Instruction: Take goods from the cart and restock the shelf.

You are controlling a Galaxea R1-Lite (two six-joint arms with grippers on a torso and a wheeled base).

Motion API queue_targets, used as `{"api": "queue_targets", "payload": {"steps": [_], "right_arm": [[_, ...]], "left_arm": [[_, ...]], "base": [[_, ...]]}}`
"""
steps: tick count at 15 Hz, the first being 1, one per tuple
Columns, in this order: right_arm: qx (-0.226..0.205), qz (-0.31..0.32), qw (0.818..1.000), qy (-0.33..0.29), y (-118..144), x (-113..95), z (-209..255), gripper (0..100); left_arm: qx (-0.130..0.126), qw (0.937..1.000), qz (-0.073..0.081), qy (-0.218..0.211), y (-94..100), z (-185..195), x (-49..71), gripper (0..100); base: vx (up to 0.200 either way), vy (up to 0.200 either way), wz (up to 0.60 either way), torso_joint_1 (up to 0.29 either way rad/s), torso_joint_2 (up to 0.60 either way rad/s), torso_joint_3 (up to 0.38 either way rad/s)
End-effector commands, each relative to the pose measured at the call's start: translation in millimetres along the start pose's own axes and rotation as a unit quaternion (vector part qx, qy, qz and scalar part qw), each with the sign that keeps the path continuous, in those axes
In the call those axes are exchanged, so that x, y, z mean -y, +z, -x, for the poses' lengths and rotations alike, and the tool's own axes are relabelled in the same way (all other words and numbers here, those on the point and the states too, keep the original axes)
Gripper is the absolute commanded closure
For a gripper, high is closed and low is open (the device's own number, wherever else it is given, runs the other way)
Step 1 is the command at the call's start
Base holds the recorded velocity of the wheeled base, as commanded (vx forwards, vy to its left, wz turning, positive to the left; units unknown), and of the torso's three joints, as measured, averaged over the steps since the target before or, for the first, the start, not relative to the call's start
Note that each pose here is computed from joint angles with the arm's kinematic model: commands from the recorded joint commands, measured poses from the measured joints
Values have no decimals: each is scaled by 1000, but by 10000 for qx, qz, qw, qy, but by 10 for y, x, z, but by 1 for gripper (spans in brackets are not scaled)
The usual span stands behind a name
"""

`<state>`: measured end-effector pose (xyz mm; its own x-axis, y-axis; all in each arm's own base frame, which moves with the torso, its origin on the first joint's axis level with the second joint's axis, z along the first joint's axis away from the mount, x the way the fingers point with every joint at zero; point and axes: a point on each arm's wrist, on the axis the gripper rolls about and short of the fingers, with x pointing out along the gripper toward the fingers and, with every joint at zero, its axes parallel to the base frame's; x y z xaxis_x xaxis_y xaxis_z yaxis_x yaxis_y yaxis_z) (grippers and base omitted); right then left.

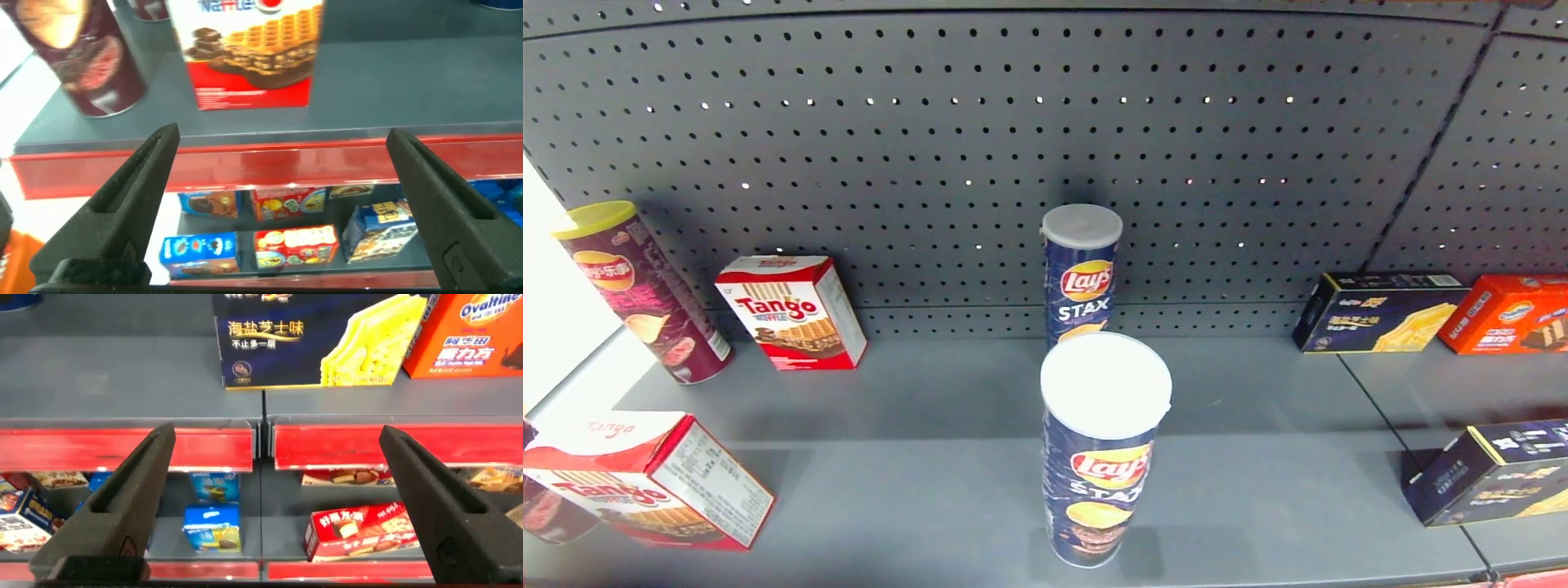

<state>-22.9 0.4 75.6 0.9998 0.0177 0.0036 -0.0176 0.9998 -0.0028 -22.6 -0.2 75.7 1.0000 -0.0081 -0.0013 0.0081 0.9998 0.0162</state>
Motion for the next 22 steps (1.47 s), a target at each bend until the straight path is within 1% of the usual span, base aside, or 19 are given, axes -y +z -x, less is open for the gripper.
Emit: {"api": "queue_targets", "payload": {"steps": [1,9,11,18,20,22], "right_arm": [[-10,1,10000,4,0,0,-1,0],[-10,1,10000,4,0,0,-1,0],[-10,1,10000,4,0,0,-1,0],[-10,1,10000,4,0,0,-1,0],[-10,1,10000,4,0,0,-1,0],[-10,1,10000,4,0,0,-1,0]], "left_arm": [[-9,10000,4,2,0,-1,0,0],[-9,10000,4,10,0,-1,0,0],[-9,10000,27,17,0,-1,0,0],[-9,10000,27,10,0,-1,0,0],[-9,10000,58,40,0,-1,-2,0],[-9,10000,50,40,0,-1,-1,0]], "base": [[0,0,0,0,0,0],[0,0,0,0,0,0],[0,-200,0,7,2,2],[0,0,0,0,0,0],[-200,0,0,2,3,2],[0,0,0,0,0,0]]}}
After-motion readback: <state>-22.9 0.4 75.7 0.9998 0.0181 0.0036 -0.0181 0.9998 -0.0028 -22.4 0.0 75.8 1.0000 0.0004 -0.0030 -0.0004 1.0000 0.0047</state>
